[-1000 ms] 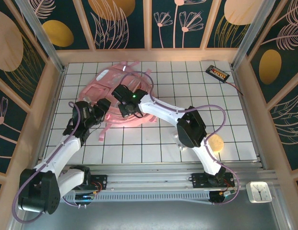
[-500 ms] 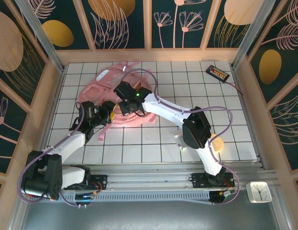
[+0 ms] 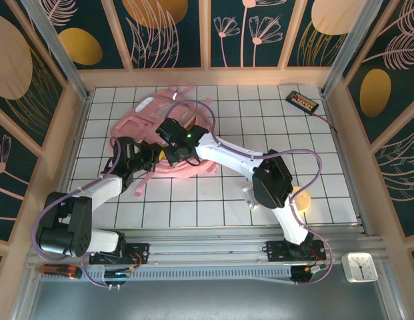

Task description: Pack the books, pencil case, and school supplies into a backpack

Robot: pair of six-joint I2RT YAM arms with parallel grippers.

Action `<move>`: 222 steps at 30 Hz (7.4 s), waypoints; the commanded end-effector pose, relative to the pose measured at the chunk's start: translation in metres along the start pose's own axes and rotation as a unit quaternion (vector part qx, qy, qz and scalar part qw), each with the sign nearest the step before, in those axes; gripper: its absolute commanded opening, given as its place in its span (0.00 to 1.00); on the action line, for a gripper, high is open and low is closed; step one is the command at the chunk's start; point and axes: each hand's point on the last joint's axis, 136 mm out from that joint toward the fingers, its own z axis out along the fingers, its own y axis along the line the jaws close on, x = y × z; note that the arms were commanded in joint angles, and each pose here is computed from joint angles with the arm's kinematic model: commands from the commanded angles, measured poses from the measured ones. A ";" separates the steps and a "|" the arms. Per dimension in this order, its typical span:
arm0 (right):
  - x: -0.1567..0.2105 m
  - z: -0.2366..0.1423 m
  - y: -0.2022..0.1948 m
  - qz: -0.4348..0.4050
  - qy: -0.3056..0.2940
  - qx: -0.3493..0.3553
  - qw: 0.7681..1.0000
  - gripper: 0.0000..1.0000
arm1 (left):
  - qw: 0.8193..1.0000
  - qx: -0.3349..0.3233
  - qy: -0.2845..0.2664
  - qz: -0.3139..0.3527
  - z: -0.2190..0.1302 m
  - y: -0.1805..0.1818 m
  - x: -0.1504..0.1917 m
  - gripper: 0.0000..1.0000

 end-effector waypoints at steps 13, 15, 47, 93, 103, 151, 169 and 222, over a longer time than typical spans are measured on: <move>-0.039 -0.042 -0.133 0.009 -0.046 0.039 0.998 0.00 | 0.952 -0.122 0.090 0.265 -0.019 -0.010 0.000 0.00; -0.042 -0.037 -0.143 0.004 -0.049 0.034 0.998 0.00 | 0.947 -0.130 0.092 0.280 -0.022 -0.010 -0.002 0.00; 0.002 -0.031 -0.012 -0.017 -0.001 -0.167 0.986 0.00 | 0.958 -0.127 -0.022 0.255 0.005 -0.095 -0.120 0.56; 0.061 -0.052 -0.114 0.074 0.026 -0.135 0.988 0.00 | 0.974 -0.128 0.063 0.176 0.071 -0.044 -0.059 0.00; 0.056 -0.046 -0.153 0.105 0.003 -0.087 0.991 0.00 | 0.968 -0.136 0.060 0.201 0.067 -0.054 -0.067 0.00; 0.059 -0.009 -0.183 -0.061 -0.116 -0.136 0.982 0.46 | 0.981 -0.069 0.051 0.174 0.001 -0.036 -0.032 0.53; 0.052 0.003 -0.267 0.030 -0.090 0.001 0.996 0.00 | 0.976 -0.123 0.002 0.182 -0.019 -0.009 -0.068 0.55; 0.150 -0.123 -0.408 0.180 -0.466 0.263 0.825 0.99 | 0.737 -0.103 -0.383 0.548 -0.094 0.002 -0.162 0.99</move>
